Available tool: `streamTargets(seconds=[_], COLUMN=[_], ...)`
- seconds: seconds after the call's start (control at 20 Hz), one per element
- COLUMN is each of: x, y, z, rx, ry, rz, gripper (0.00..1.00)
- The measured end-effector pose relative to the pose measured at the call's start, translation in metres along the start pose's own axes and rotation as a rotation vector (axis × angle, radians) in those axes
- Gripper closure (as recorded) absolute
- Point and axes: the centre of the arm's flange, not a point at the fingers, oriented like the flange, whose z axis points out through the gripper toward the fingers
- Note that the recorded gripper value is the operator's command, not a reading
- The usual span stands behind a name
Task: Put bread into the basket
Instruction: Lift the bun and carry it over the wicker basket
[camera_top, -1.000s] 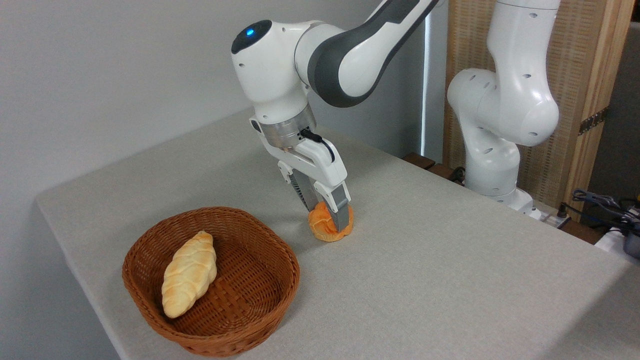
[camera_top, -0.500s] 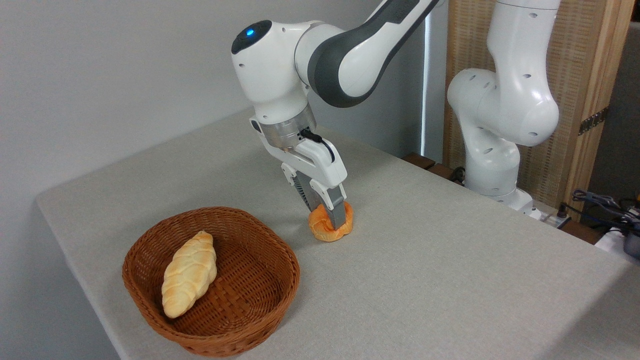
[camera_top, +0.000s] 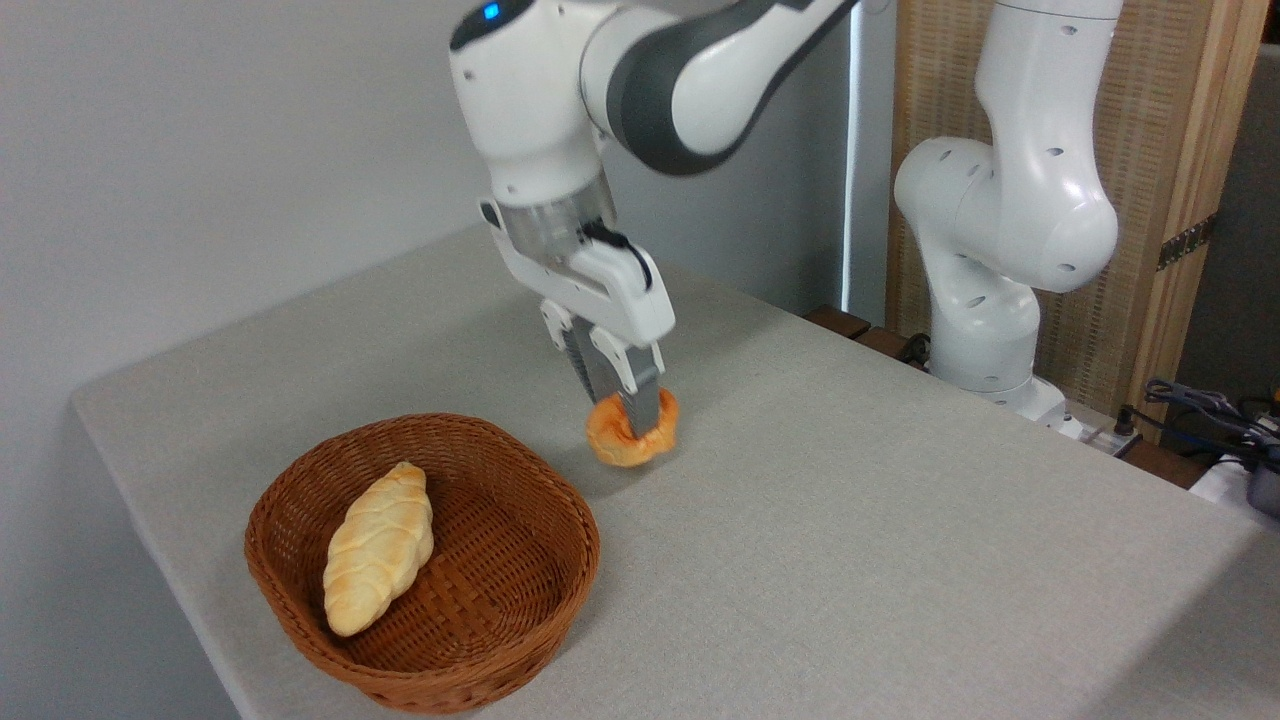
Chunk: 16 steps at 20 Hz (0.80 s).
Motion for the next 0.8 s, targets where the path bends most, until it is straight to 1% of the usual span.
streamTargets(seconds=[0.1,0.25,0.35,0.45,0.55,0.6,0.65,0.7,0.8], x=[0.003,0.004,0.005,0.008,0.015,0.023,0.028,0.032,0.038], y=[-0.003,-0.011,-0.023,-0.037,-0.049,-0.056,-0.060,-0.063,-0.069], z=[-0.029,-0.070,-0.084,-0.088,-0.085,-0.079,-0.073,-0.067,-0.056], rx=[0.024,0.059,0.093,0.129,0.166,0.184,0.190,0.193,0.193], ry=[0.039,0.114,0.174,0.233,0.284,0.305,0.311,0.313,0.310], rz=[-0.002,-0.017,-0.034,-0.052,-0.053,-0.054,-0.055,-0.055,-0.059], gripper=[0.51,0.51,0.50,0.49,0.41,0.22,0.04,0.00,0.00])
